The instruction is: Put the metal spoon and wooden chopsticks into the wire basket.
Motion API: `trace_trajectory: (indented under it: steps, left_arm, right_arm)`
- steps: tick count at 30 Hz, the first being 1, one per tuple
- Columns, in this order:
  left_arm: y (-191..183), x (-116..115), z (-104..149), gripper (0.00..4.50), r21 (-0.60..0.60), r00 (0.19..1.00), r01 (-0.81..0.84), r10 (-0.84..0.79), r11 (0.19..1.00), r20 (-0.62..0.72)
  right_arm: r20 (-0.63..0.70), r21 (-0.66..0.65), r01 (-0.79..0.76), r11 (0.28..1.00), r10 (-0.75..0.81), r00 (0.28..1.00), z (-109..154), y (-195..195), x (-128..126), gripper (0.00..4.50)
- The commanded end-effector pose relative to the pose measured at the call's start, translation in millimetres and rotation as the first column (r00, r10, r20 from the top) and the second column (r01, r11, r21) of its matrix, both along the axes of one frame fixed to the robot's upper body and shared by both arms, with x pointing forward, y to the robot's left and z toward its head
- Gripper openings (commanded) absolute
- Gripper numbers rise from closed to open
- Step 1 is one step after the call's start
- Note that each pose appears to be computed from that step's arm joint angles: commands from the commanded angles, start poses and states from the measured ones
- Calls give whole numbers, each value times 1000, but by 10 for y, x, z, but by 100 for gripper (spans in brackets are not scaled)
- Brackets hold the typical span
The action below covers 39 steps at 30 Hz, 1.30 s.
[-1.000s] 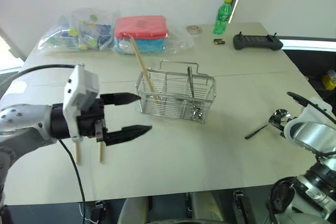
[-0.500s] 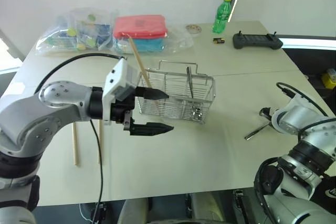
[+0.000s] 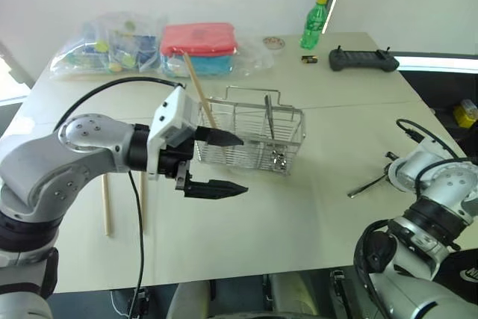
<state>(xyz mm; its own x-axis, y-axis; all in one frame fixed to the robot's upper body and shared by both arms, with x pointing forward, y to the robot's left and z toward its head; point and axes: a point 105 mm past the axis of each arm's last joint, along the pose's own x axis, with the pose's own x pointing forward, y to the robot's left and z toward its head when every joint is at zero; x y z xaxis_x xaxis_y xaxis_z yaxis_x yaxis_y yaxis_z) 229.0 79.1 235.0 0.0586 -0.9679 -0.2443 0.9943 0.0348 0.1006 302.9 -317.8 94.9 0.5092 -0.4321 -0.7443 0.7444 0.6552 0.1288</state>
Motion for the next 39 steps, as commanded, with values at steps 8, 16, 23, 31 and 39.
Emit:
trace_trajectory:
  steps: [8, 16, 23, 31, 39]
  left_arm:
    - [-20, 2, 104, 450, -23, 999, 1, 0, 1000, 48]
    - [75, 100, 94, 450, -32, 997, -62, 63, 998, 46]
    - [183, 174, 155, 450, -37, 990, -114, 117, 993, 80]
    - [299, 228, 239, 450, -66, 976, -189, 195, 980, 101]
    - [345, 249, 278, 450, -64, 968, -216, 222, 974, 120]
  right_arm:
    - [-24, 18, -61, 998, 61, 998, -75, 102, 35, 6]
    - [256, -374, -228, 899, 336, 906, 757, 71, 395, 6]
    - [536, -709, -255, 658, 738, 410, 2005, 753, 568, 6]
    - [642, -730, -396, 557, 758, -115, 2575, 1708, 392, 6]
    - [582, -750, -537, 386, 770, -261, 2234, 2212, 337, 6]
